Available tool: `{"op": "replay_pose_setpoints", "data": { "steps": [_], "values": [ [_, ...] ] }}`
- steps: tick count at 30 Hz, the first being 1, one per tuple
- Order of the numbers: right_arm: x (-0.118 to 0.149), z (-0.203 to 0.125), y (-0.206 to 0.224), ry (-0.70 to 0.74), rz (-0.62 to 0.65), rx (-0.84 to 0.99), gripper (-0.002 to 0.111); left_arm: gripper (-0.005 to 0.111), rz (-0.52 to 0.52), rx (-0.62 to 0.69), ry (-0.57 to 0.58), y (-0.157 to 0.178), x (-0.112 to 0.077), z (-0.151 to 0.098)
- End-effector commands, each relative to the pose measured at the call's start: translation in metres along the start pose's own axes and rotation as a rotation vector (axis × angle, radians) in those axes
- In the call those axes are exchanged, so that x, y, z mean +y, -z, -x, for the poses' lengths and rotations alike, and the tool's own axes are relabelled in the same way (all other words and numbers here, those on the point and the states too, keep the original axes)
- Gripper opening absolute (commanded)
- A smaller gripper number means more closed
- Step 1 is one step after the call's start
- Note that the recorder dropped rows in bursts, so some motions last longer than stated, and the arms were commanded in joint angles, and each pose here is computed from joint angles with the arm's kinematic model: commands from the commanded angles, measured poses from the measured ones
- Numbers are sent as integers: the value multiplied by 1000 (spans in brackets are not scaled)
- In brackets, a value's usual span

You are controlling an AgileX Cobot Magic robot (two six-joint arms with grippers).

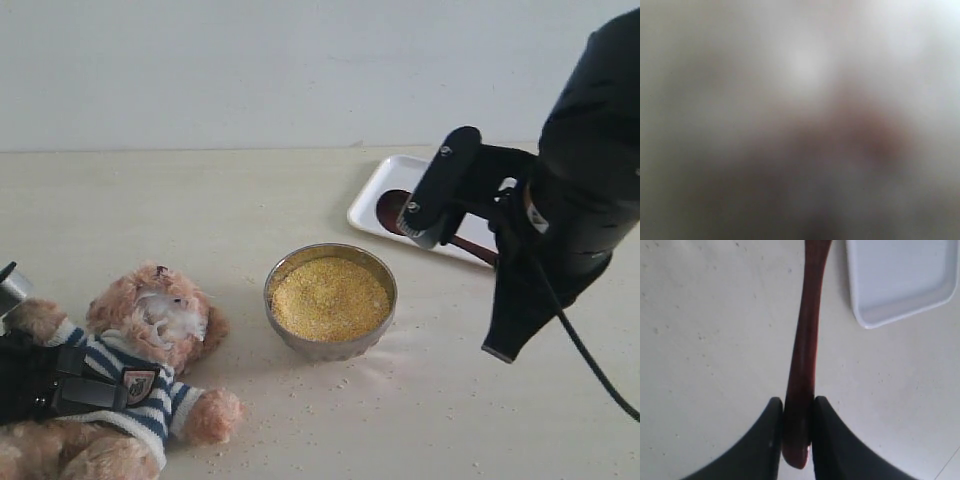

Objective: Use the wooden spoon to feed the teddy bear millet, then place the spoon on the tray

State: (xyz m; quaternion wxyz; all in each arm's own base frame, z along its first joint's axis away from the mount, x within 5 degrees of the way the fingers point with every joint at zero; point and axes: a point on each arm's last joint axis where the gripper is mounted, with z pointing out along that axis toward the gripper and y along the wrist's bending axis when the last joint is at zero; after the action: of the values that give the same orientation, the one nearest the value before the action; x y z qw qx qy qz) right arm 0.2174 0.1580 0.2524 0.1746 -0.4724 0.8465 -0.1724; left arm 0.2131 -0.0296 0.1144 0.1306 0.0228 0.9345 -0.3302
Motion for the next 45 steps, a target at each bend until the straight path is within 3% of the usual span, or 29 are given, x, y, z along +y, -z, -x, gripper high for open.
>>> {"op": "replay_pose_setpoints", "data": {
  "steps": [1,4,12,45],
  "values": [
    [9,14,23,40,-16,-54,9,6,15,16,-2,-2,3,-2],
    [16,16,28,60,-14,-46,9,6,15,16,-2,-2,3,-2],
    [20,15,30,-59,34,-37,9,6,15,16,-2,-2,3,-2],
    [22,17,30,-54,51,-63,9,6,-5,16,13,-1,1,-2]
  ]
}}
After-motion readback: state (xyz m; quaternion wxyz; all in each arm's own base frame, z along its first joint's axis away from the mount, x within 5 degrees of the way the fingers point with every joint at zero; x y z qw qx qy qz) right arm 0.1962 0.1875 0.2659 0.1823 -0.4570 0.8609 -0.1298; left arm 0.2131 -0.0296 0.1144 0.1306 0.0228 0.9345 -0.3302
